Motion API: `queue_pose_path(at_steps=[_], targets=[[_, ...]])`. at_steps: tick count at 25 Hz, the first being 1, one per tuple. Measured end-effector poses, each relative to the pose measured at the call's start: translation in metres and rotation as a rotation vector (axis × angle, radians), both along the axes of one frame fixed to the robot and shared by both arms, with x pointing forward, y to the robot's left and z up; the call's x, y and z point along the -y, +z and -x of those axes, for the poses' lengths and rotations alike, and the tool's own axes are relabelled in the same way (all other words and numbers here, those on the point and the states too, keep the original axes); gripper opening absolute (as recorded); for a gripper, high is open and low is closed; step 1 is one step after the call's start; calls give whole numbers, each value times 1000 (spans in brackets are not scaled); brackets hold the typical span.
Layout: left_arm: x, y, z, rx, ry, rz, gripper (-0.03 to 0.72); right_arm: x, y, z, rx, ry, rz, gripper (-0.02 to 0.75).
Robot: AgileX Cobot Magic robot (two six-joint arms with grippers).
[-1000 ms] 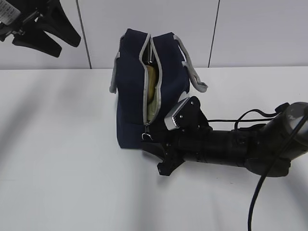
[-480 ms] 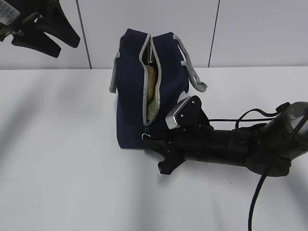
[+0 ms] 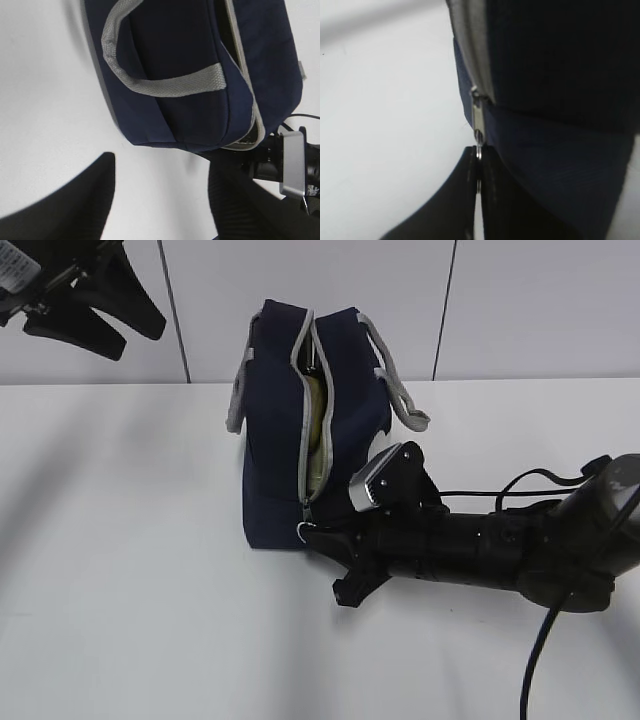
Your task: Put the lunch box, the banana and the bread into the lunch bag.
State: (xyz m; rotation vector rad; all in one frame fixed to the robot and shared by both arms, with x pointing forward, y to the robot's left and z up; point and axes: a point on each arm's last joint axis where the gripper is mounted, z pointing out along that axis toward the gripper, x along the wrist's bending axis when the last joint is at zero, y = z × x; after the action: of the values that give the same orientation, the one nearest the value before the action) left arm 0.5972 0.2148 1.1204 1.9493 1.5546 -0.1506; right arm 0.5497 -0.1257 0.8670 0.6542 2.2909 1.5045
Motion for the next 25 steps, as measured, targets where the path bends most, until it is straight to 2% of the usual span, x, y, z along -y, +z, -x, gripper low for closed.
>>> queue_pose_path(at_steps=[19,25], targets=[[0,0,0,0,0,0,414,2,44,6,92,28,16,-16],[0,0,0,0,0,0,414,3,45,6,91,20,35,-16]])
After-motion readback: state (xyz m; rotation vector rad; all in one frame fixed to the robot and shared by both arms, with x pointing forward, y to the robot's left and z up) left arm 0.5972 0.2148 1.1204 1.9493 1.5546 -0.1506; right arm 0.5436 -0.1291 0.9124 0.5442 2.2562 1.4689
